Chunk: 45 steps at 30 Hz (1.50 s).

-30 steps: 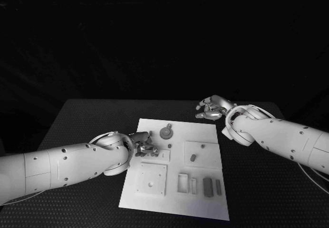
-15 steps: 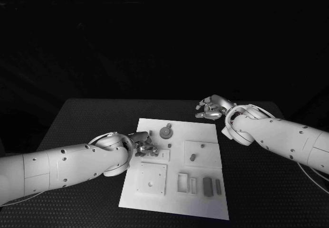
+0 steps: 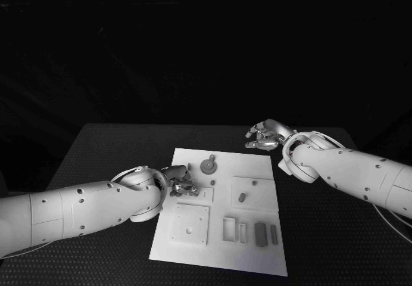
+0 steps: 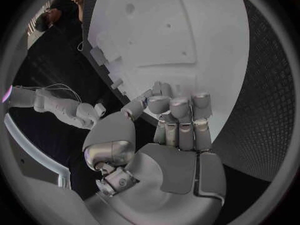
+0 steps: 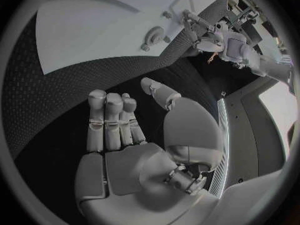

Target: Assemble the parts on the task board

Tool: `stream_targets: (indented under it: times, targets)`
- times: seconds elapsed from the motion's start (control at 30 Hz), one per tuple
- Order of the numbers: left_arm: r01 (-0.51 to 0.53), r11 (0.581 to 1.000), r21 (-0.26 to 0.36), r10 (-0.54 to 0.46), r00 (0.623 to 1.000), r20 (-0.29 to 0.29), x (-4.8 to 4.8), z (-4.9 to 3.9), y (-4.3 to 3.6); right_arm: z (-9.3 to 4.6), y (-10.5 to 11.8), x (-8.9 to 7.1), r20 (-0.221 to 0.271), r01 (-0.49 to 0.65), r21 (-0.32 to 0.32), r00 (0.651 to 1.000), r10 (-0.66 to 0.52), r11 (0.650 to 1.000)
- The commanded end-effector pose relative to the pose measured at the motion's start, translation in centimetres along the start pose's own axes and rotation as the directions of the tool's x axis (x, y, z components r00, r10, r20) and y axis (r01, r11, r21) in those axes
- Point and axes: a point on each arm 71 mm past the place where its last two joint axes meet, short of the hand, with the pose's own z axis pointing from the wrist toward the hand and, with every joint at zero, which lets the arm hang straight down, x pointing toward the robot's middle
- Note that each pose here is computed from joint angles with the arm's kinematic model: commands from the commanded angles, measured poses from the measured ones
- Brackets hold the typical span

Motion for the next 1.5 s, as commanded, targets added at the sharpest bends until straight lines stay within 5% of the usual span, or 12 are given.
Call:
stream_targets:
  times: [0.03,0.47,1.0,1.5]
  targets:
    - [-0.048,0.999,0.014,0.048,0.999,-0.016,0.88,-0.02,-0.07,-0.01,0.00,0.14,-0.014,0.002,-0.005,1.000,-0.002,1.000]
    - [-0.111,0.993,0.039,0.111,0.994,0.017,0.86,-0.12,-0.24,-0.04,-0.09,0.18,-0.015,0.002,-0.003,1.000,-0.002,1.000]
    - [-0.021,0.998,0.051,0.017,0.996,0.089,0.30,-0.31,0.13,-0.04,-0.27,0.30,-0.017,0.001,0.001,1.000,-0.001,1.000]
    - [0.011,0.999,0.052,-0.015,0.996,0.084,0.38,-0.36,0.30,-0.03,-0.60,0.55,-0.020,-0.001,0.009,1.000,0.001,1.000]
